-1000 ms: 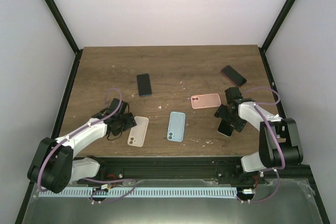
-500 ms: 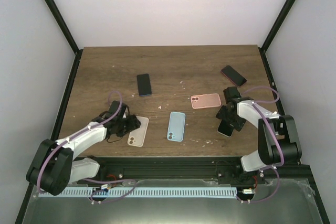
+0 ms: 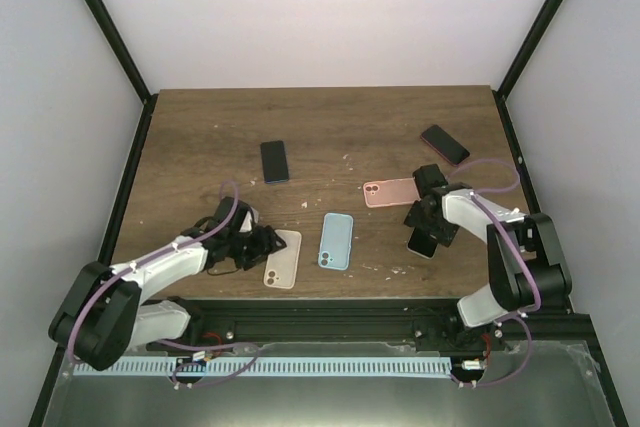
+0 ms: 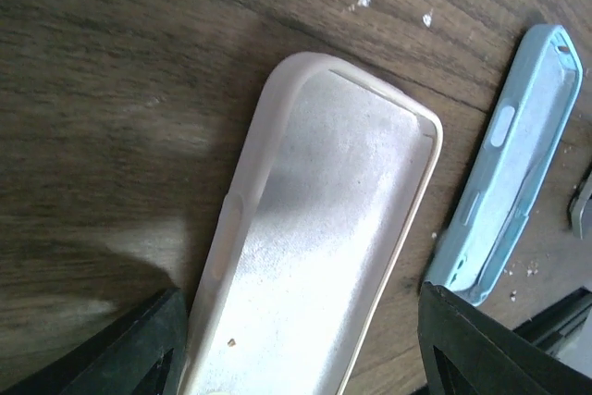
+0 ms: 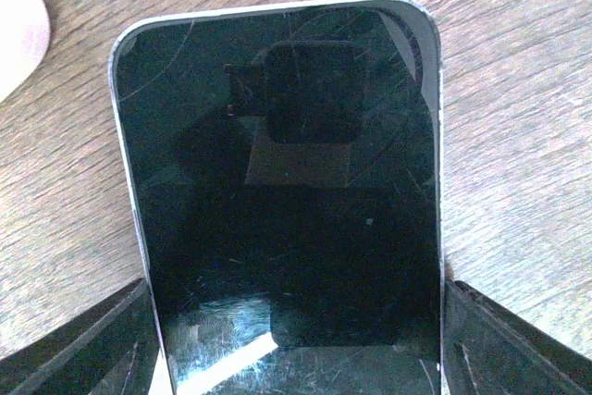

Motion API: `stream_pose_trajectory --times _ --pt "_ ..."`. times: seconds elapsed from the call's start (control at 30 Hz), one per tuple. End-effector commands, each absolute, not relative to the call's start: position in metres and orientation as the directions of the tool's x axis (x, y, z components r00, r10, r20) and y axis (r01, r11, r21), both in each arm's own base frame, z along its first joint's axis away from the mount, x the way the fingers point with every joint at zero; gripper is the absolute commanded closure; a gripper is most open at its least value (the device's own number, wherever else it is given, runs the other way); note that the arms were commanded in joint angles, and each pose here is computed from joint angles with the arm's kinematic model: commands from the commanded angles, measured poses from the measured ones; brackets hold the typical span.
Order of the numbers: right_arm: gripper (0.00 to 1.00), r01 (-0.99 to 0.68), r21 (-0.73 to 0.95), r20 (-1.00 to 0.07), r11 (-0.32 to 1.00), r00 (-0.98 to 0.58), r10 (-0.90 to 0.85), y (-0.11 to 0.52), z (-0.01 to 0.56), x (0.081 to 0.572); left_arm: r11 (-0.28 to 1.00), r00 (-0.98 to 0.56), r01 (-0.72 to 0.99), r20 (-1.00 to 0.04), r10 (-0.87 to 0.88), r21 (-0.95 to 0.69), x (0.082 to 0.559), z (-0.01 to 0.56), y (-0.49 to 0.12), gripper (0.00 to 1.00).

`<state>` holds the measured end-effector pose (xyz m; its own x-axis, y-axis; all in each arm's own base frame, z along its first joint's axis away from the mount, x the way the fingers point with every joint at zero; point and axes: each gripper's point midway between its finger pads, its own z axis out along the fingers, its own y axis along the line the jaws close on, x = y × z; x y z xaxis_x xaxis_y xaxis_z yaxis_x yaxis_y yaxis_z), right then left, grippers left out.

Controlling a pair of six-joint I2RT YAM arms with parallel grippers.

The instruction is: Put the phone into the phone case

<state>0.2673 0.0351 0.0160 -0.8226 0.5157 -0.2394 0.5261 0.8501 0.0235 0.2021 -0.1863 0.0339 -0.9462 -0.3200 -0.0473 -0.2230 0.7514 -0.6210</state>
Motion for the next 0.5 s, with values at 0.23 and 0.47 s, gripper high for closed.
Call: stream_pose_trajectory --times 0.23,0.47 --pt "0.29 0.442 0.116 -0.170 0.890 -0.873 0.456 0.069 0.015 0.249 0.865 -0.963 -0.151 -0.125 -0.237 -0.479 0.191 0.030 -0.160 0.37" --pt "0.31 0.375 0.184 -0.185 0.908 -0.895 0.407 0.094 0.033 0.242 0.853 -0.968 -0.126 -0.126 -0.218 -0.507 0.194 0.022 -0.169 0.43"
